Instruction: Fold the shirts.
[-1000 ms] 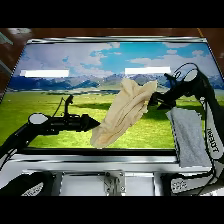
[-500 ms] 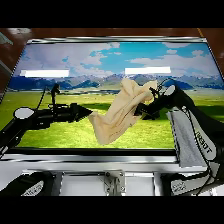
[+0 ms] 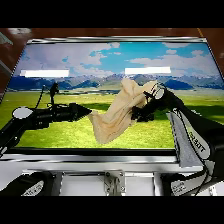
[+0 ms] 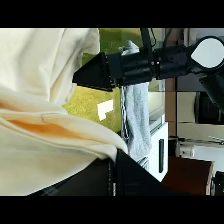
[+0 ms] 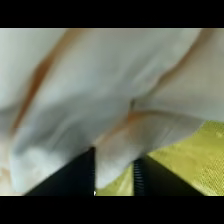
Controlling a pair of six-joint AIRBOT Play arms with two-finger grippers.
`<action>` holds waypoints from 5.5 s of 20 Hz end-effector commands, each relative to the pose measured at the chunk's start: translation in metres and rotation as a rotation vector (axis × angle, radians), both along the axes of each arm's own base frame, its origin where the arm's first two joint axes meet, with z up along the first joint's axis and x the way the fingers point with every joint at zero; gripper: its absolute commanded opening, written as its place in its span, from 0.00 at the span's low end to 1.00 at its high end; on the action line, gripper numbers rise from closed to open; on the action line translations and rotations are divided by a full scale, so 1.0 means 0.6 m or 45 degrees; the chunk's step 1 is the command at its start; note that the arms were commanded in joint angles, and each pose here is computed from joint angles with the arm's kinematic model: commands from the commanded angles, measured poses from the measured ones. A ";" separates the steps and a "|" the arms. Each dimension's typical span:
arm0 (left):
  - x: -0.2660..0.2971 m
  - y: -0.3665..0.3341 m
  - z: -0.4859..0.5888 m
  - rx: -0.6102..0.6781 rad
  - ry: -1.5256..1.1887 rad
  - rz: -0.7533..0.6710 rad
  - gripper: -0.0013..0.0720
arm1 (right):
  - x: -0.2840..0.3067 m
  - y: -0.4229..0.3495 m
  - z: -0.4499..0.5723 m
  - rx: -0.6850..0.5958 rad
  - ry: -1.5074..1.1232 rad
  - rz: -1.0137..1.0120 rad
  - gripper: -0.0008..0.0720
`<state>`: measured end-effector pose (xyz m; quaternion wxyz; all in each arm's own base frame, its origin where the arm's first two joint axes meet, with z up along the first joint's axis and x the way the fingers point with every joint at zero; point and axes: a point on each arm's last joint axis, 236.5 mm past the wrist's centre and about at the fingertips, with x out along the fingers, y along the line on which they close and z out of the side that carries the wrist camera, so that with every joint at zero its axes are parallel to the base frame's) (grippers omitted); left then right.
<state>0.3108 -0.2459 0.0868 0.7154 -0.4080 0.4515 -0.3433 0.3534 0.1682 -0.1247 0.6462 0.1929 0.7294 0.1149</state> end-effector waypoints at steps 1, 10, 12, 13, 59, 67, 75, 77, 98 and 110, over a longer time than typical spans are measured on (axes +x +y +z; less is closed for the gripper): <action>0.000 0.000 0.001 -0.001 -0.002 0.001 0.07 | 0.028 0.008 -0.007 -0.041 -0.075 -0.081 0.30; 0.114 0.115 0.236 0.009 -0.514 0.236 0.07 | 0.001 -0.079 0.173 -0.145 -0.355 0.311 0.09; 0.125 0.157 0.388 0.028 -0.810 0.341 0.07 | 0.031 -0.093 0.315 -0.154 -0.666 0.306 0.09; 0.118 0.171 0.465 0.026 -0.950 0.399 0.07 | 0.043 -0.097 0.407 -0.163 -0.858 0.286 0.09; 0.283 0.099 -0.129 0.523 0.048 0.343 0.50 | 0.240 -0.055 0.188 0.076 -0.695 -0.319 0.86; 0.103 0.307 -0.105 0.693 0.541 -0.001 0.66 | 0.052 -0.361 0.255 -0.436 -0.406 -0.005 0.86; -0.051 0.085 -0.255 0.528 0.647 -0.277 0.99 | -0.040 -0.275 0.159 0.110 -0.161 -0.217 0.86; -0.067 0.035 -0.277 0.490 0.644 -0.306 0.99 | -0.045 -0.274 0.148 0.109 -0.151 -0.228 0.86; -0.009 -0.110 -0.308 0.215 0.618 -0.261 0.07 | -0.087 -0.260 0.095 0.127 -0.035 -0.259 0.94; -0.050 -0.121 -0.277 0.167 0.567 -0.457 0.07 | -0.092 -0.239 0.021 0.187 0.026 -0.417 0.94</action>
